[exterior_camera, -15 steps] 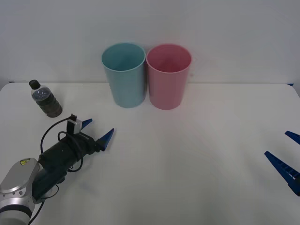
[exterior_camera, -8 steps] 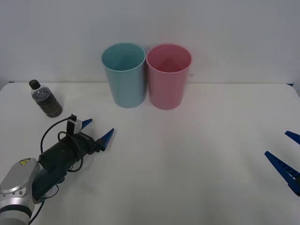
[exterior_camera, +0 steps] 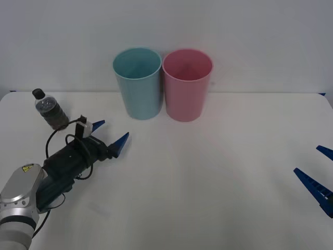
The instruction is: Grasp the object on the table and drop it into the matching bin: aluminum can to the light blue bin, PET bottle to the pink bin.
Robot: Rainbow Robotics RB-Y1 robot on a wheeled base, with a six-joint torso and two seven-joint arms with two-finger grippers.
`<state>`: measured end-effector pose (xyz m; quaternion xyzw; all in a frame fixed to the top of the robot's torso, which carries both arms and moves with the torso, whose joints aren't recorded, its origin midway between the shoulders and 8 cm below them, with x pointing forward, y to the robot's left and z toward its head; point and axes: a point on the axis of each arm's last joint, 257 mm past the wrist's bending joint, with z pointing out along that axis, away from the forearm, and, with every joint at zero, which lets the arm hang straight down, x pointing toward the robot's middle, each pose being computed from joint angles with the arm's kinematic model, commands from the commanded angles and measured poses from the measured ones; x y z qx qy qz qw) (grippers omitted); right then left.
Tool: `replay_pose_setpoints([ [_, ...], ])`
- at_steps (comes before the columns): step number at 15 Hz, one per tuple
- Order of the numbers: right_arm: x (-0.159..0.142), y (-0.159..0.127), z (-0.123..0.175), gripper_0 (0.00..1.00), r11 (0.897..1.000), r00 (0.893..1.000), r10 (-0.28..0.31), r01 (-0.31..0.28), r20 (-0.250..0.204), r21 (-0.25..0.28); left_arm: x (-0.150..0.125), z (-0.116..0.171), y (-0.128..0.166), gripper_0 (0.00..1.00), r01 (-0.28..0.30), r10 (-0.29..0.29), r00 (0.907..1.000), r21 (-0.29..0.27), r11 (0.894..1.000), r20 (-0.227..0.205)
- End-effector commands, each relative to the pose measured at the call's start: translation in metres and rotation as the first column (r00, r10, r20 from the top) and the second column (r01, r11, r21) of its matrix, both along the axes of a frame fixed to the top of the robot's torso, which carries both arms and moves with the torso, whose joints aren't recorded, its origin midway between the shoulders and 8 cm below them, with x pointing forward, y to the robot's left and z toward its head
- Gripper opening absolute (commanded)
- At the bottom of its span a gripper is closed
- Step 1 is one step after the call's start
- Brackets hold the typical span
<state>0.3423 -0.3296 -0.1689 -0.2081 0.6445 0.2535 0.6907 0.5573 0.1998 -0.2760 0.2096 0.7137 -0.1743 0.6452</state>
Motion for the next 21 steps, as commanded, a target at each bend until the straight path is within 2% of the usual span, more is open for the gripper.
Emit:
replay_pose_setpoints([
  [1, 0.0, 0.0, 0.0, 1.0, 1.0, 1.0, 0.0, 0.0, 0.0, 0.0, -0.005, 0.002, 0.015, 1.0, -0.013, 0.013, 0.9999, -0.029, 0.999, -0.001],
  [3, 0.0, 0.0, 0.0, 1.0, 1.0, 1.0, 0.0, 0.0, 0.0, 0.0, -0.011, 0.009, 0.029, 1.0, -0.042, 0.042, 0.999, -0.059, 0.997, 0.015],
  [5, 0.0, 0.0, 0.0, 1.0, 1.0, 1.0, 0.0, 0.0, 0.0, 0.0, -0.014, 0.015, 0.045, 1.0, -0.08, 0.083, 0.9963, -0.115, 0.99, 0.02],
  [7, 0.0, 0.0, 0.0, 1.0, 1.0, 1.0, 0.0, 0.0, 0.0, 0.0, -0.02, 0.017, 0.062, 1.0, -0.117, 0.122, 0.9923, -0.144, 0.983, 0.024],
  [10, 0.0, 0.0, 0.0, 1.0, 1.0, 1.0, 0.0, 0.0, 0.0, 0.0, -0.029, 0.019, 0.091, 1.0, -0.191, 0.198, 0.9799, -0.183, 0.964, 0.022],
  [12, 0.0, 0.0, 0.0, 1.0, 1.0, 1.0, 0.0, 0.0, 0.0, 0.0, -0.034, 0.02, 0.113, 1.0, -0.252, 0.261, 0.9651, -0.204, 0.946, 0.019],
  [14, 0.0, 0.0, 0.0, 1.0, 1.0, 1.0, 0.0, 0.0, 0.0, 0.0, -0.042, 0.022, 0.139, 1.0, -0.332, 0.342, 0.9397, -0.214, 0.919, 0.011],
  [18, 0.0, 0.0, 0.0, 1.0, 1.0, 1.0, 0.0, 0.0, 0.0, 0.0, -0.051, 0.016, 0.181, 1.0, -0.477, 0.485, 0.8743, -0.225, 0.849, -0.025],
  [21, 0.0, 0.0, 0.0, 1.0, 1.0, 1.0, 0.0, 0.0, 0.0, 0.0, -0.051, 0.012, 0.196, 1.0, -0.531, 0.535, 0.8433, -0.229, 0.816, -0.045],
])
